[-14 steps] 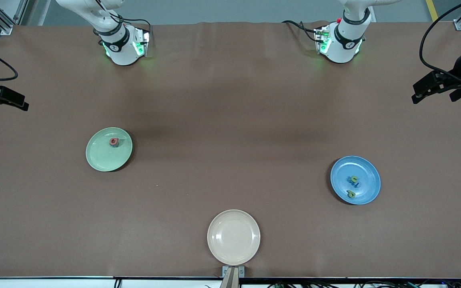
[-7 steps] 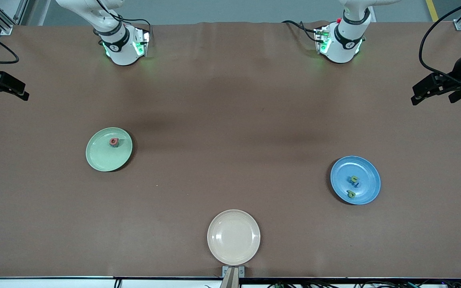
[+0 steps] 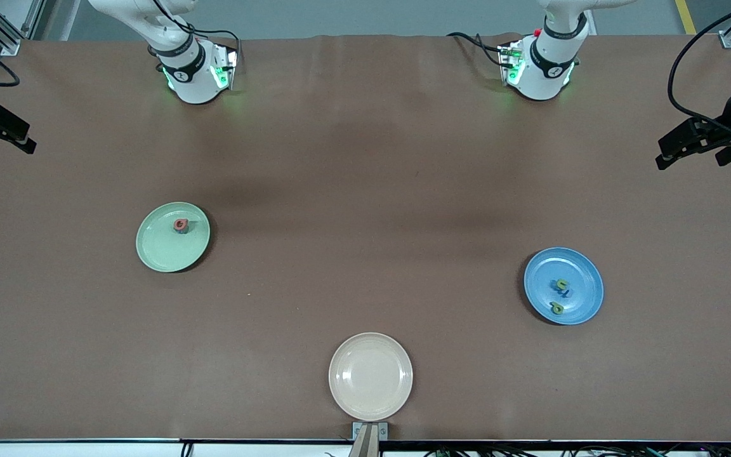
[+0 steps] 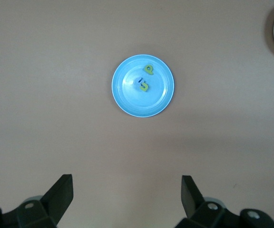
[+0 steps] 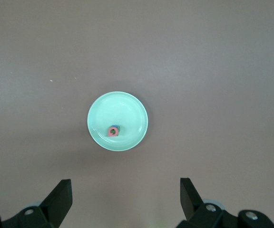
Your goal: Sort upper and lower case letters into plates
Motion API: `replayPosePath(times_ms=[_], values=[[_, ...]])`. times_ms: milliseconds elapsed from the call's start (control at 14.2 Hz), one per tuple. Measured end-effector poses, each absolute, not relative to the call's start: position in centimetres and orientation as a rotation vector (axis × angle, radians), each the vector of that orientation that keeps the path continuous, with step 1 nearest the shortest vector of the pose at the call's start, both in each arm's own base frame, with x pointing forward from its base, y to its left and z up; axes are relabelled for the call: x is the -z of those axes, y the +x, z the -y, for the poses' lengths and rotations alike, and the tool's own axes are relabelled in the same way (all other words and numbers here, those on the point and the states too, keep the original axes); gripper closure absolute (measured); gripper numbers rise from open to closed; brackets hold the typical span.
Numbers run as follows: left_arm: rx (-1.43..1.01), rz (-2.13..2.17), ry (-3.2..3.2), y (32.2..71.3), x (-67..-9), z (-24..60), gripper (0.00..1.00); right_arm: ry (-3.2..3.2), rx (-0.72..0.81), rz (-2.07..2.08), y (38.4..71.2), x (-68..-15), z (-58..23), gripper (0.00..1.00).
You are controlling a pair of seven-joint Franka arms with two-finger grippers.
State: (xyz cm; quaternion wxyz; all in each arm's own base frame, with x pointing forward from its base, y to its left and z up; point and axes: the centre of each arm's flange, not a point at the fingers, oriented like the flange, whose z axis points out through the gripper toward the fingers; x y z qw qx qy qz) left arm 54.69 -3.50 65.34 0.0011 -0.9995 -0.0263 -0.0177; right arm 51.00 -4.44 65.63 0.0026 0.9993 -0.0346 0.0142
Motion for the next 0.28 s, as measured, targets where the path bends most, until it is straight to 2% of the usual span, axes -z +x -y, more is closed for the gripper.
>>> replayPosePath(times_ms=[282], values=[[0.059,0.074,-3.138,54.69,-65.45,3.78,0.0,3.162,-0.033,0.111,50.86,-65.73,4.25,0.0]])
